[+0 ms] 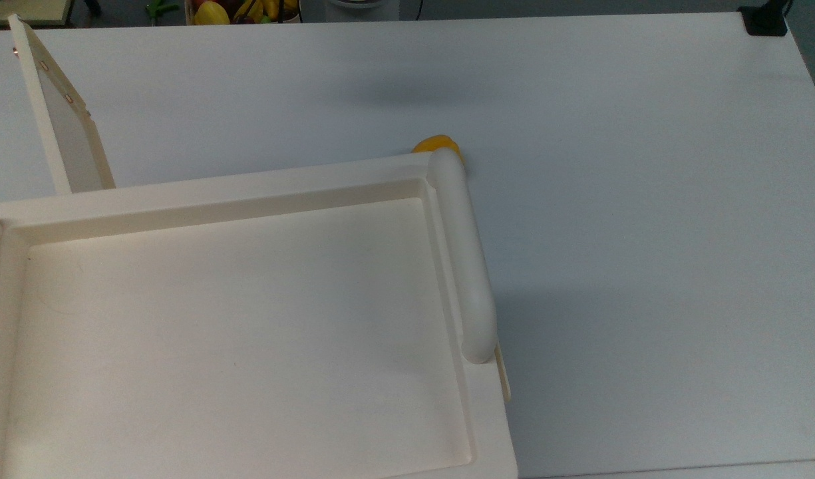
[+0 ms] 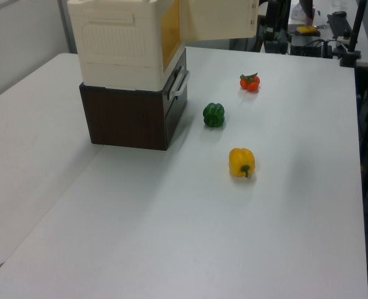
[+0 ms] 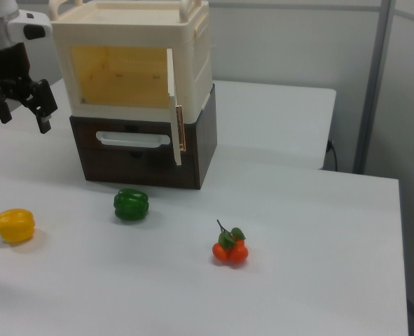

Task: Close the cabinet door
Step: 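Move the gripper from rest toward the open cream cabinet door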

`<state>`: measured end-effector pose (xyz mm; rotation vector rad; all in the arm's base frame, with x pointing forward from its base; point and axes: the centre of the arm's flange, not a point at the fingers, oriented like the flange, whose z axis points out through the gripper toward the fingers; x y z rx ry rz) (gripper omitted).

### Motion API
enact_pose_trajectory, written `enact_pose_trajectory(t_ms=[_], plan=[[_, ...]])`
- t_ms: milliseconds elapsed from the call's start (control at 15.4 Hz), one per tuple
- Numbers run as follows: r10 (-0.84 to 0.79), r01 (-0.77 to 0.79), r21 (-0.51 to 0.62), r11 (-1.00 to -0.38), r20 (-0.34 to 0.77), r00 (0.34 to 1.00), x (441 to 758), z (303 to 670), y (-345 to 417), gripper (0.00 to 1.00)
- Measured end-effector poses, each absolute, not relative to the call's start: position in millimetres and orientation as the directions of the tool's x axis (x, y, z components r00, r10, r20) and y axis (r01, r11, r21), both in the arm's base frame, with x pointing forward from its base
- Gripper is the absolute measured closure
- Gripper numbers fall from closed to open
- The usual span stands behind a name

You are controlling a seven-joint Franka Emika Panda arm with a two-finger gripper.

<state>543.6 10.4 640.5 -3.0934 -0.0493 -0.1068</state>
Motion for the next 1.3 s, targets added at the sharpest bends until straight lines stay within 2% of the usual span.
enact_pose_trajectory(t_ms=[389, 583, 777, 1101, 1166, 1296], plan=[[0.025, 0.028, -0.045, -0.999, 0.07, 0.997, 543.7, 640.4, 7.7, 0.0], [0.027, 0.03, -0.045, -0.999, 0.07, 0.997, 543.7, 640.6, 5.1, 0.04], [0.031, 0.038, -0.094, -0.995, 0.076, 0.997, 543.6, 642.3, 2.6, 0.31], [-0.03, -0.016, -0.148, -0.989, 0.09, 0.995, 540.5, 648.5, -30.5, 0.87], [-0.048, -0.034, -0.149, -0.988, 0.091, 0.995, 539.0, 649.5, -40.5, 0.95], [-0.084, -0.069, -0.151, -0.986, 0.094, 0.992, 535.5, 650.2, -69.4, 0.99]])
